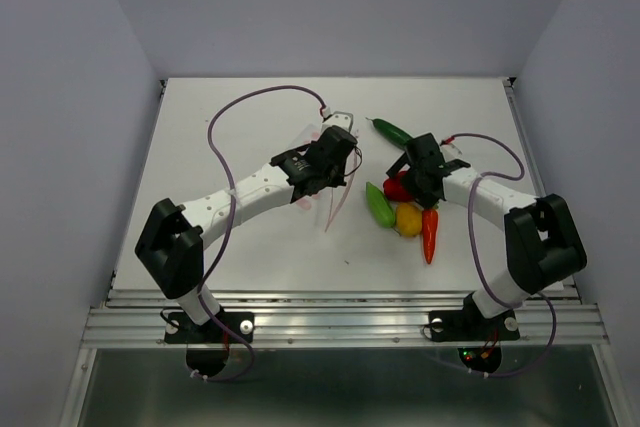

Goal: Place the food in the zip-top bag and seal the zipper

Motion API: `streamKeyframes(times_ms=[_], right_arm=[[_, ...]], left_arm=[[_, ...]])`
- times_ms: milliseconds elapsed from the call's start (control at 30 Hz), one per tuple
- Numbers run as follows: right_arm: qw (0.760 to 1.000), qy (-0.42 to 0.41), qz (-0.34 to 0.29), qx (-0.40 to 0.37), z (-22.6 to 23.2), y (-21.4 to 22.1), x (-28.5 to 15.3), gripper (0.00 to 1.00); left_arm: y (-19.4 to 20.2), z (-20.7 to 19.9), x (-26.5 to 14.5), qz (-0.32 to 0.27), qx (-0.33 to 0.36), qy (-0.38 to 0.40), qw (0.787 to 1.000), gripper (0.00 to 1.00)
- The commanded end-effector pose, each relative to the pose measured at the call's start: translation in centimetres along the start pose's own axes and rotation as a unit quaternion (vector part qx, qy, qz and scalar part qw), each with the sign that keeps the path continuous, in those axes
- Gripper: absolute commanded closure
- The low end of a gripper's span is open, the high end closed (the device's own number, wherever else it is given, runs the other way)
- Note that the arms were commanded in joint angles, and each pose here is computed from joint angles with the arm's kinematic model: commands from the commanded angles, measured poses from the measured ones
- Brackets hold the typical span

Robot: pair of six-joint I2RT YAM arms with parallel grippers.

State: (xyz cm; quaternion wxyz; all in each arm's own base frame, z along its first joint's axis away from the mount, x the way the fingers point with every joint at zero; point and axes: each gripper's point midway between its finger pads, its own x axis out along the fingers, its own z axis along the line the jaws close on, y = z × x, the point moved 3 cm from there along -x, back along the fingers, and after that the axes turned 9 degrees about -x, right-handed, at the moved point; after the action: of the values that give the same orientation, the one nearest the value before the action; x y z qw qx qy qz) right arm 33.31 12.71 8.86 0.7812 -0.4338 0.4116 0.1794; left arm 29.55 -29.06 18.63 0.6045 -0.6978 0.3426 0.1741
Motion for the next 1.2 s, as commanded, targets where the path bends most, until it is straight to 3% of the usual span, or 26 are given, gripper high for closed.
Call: streamKeyframes(times_ms=[0,367,500,1033,1067,1167], right_arm=[[0.999,-0.017,-0.042,0.025,2.1,-2.3,0.4,0.0],[0.997,-0.021,-0.068,0.023,2.9,-3.3,1.4,0.04],[0.998,-0.021,-0.062,0.02,3.2,-3.1,1.8,0.0],[0.997,0.004,-0.068,0.035,3.2,-3.1,3.6,0.0],[0.997,0.005,-0.07,0.034,3.2,-3.2,3.7,0.02],[0.997,-0.005,-0.078,0.015,3.5,-3.6,3.6,0.19]], left_arm=[[-0.8,-0.2,-0.2,-0.015,-0.009,0.011,1.0,1.0],[-0.6,-0.4,0.1,-0.01,-0.007,0.016,1.0,1.0],[-0.6,-0.6,0.2,-0.008,-0.008,0.019,1.0,1.0],[-0.3,-1.1,0.4,0.002,-0.01,0.028,1.0,1.0],[-0.3,-1.1,0.4,0.002,-0.009,0.029,1.0,1.0],[-0.4,-1.2,0.5,0.001,-0.01,0.029,1.0,1.0]])
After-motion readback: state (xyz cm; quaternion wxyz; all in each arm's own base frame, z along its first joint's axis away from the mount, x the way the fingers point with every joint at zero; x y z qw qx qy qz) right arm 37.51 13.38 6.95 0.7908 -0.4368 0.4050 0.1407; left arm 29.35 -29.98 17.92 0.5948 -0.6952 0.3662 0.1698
